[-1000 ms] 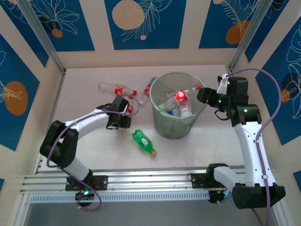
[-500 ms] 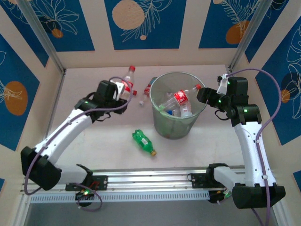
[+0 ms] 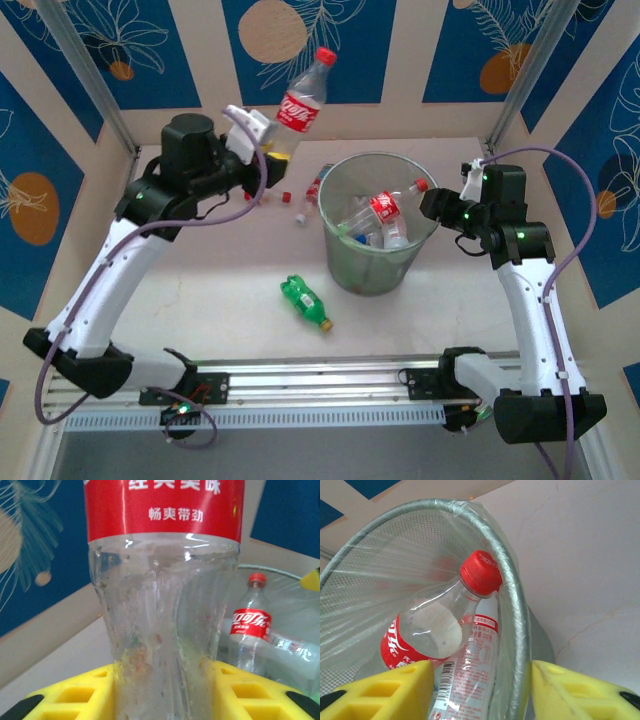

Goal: Put the plastic bottles in the bin

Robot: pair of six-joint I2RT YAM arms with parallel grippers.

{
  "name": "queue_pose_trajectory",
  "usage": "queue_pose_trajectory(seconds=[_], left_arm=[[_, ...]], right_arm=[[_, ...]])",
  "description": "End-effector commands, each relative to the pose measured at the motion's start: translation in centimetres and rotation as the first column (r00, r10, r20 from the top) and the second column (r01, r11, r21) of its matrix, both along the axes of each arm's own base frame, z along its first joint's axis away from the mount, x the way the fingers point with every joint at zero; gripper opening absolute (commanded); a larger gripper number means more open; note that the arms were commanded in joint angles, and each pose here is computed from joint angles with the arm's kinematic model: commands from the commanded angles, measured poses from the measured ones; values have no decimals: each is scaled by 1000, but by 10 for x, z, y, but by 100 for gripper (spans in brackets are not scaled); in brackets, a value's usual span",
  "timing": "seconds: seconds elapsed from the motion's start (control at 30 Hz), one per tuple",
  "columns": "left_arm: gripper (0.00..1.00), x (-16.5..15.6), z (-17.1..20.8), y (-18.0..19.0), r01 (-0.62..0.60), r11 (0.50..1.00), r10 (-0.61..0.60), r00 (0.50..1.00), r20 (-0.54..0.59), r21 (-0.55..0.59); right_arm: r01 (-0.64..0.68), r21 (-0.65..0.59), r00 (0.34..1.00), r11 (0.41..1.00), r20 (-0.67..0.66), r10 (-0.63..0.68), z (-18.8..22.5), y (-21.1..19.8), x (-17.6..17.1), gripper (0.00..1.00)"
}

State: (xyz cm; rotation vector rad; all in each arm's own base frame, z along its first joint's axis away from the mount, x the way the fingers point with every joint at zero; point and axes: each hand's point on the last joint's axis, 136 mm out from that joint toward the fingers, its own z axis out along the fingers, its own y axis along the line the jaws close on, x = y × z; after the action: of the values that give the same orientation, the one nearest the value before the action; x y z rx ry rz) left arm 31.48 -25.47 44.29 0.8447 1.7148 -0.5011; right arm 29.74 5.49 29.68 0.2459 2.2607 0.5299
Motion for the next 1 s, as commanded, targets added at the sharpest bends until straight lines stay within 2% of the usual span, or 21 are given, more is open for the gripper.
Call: queue_pose_trajectory(seconds=[0.0,0.13,0.3,0.47,0.6,0.97], left_arm=[[7,-13,13,-39,178,983,-180,981,69,34],[4,-14,12,-74,284,957,-287,956,59,52],[0,-2,-4,-104,334,939,-337,942,16,84],[0,7,-30,-128,378,919,-377,926,-25,113],[0,7,-52,-143,402,909,-392,914,-102,109],[0,17,-123,-149,403,891,-347,902,-256,211]], right_arm=[[7,11,1000,1000,2,-7,2,0,-1,50],[19,-9,1000,1000,-6,-19,-1,-5,-1,42],[12,-8,1000,1000,-21,-12,-7,-4,1,34],[8,-10,1000,1000,-25,-8,-9,-4,4,33],[6,-8,1000,1000,-23,-6,-10,-3,4,33],[-1,-5,1000,1000,-21,1,-11,-3,6,34]])
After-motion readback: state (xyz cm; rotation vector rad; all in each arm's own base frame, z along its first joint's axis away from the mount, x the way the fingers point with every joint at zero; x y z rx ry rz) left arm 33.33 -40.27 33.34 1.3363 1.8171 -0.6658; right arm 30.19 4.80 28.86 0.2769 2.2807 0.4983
